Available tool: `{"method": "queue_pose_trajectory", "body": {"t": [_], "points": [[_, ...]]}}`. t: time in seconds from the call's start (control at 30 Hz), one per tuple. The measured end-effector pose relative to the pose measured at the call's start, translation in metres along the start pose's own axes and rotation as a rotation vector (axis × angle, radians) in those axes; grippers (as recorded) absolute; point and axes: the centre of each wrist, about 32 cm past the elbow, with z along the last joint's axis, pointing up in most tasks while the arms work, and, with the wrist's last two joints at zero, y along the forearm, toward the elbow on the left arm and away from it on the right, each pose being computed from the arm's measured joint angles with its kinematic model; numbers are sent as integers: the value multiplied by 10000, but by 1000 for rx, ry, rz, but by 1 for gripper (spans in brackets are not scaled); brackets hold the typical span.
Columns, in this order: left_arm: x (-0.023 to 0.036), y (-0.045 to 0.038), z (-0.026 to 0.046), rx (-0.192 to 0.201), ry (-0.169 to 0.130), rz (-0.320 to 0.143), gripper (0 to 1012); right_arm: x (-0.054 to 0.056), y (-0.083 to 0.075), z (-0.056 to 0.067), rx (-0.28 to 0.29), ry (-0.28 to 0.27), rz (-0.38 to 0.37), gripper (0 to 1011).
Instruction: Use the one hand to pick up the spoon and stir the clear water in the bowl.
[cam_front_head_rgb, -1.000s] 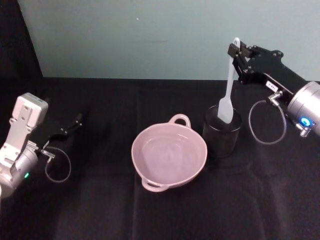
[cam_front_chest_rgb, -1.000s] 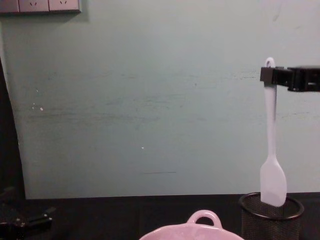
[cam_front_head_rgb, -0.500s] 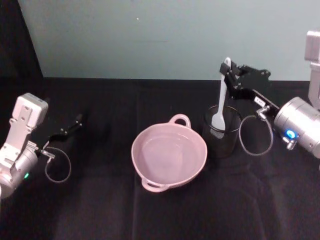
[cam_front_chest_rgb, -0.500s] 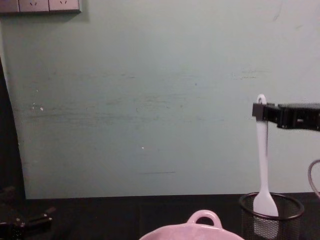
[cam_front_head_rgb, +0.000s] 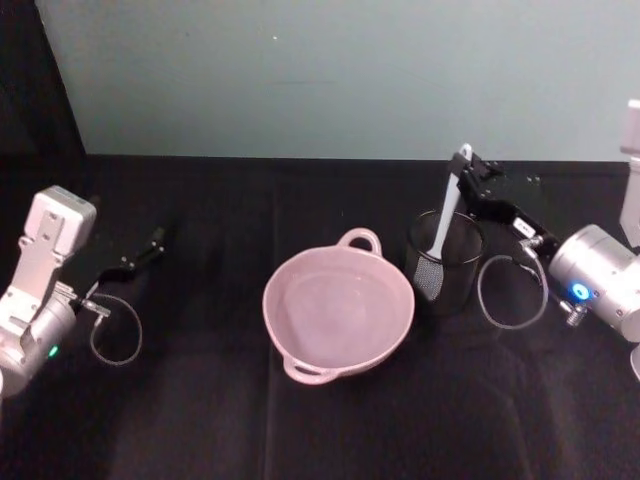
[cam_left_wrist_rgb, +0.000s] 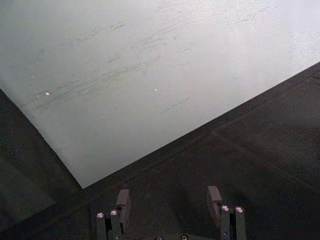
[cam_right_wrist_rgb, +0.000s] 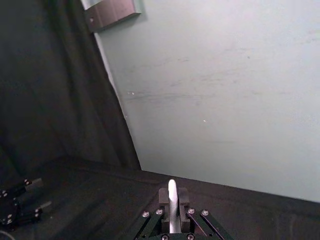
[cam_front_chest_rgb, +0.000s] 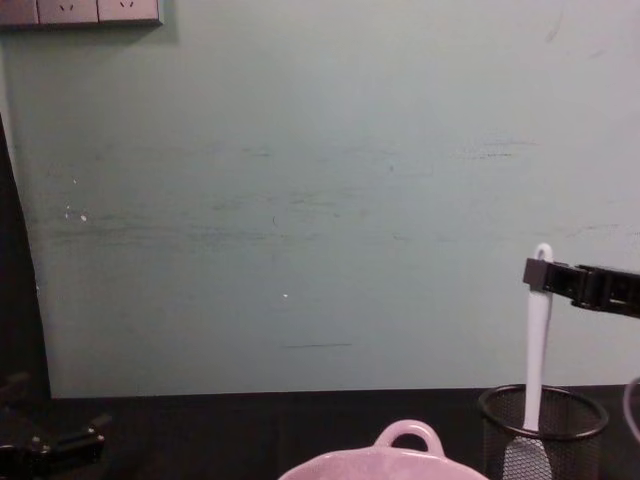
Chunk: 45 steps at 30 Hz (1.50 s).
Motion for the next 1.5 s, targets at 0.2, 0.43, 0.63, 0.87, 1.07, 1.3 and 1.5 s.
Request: {"method": "queue_pose_trajectory", "body": {"t": [0.2, 0.43, 0.63, 0.87, 1.07, 1.3, 1.5], "points": [[0, 0, 0, 0, 0, 0, 1011, 96, -52, -109, 12, 112, -37, 113], [0, 0, 0, 0, 0, 0, 1011, 223, -114, -229, 47, 246, -73, 216], [0, 0, 0, 0, 0, 0, 1011, 313, -212, -295, 92, 315, -117, 393], [0, 0, 0, 0, 0, 0, 1011, 418, -355, -365, 86, 345, -166, 618], [0, 0, 0, 0, 0, 0, 1011, 414, -469, -387, 47, 350, -184, 812], [0, 0, 0, 0, 0, 0, 1011, 247, -661, -144, -54, 234, -176, 985], [0, 0, 0, 0, 0, 0, 1011, 167, -852, 36, -170, 105, -229, 1002]]}}
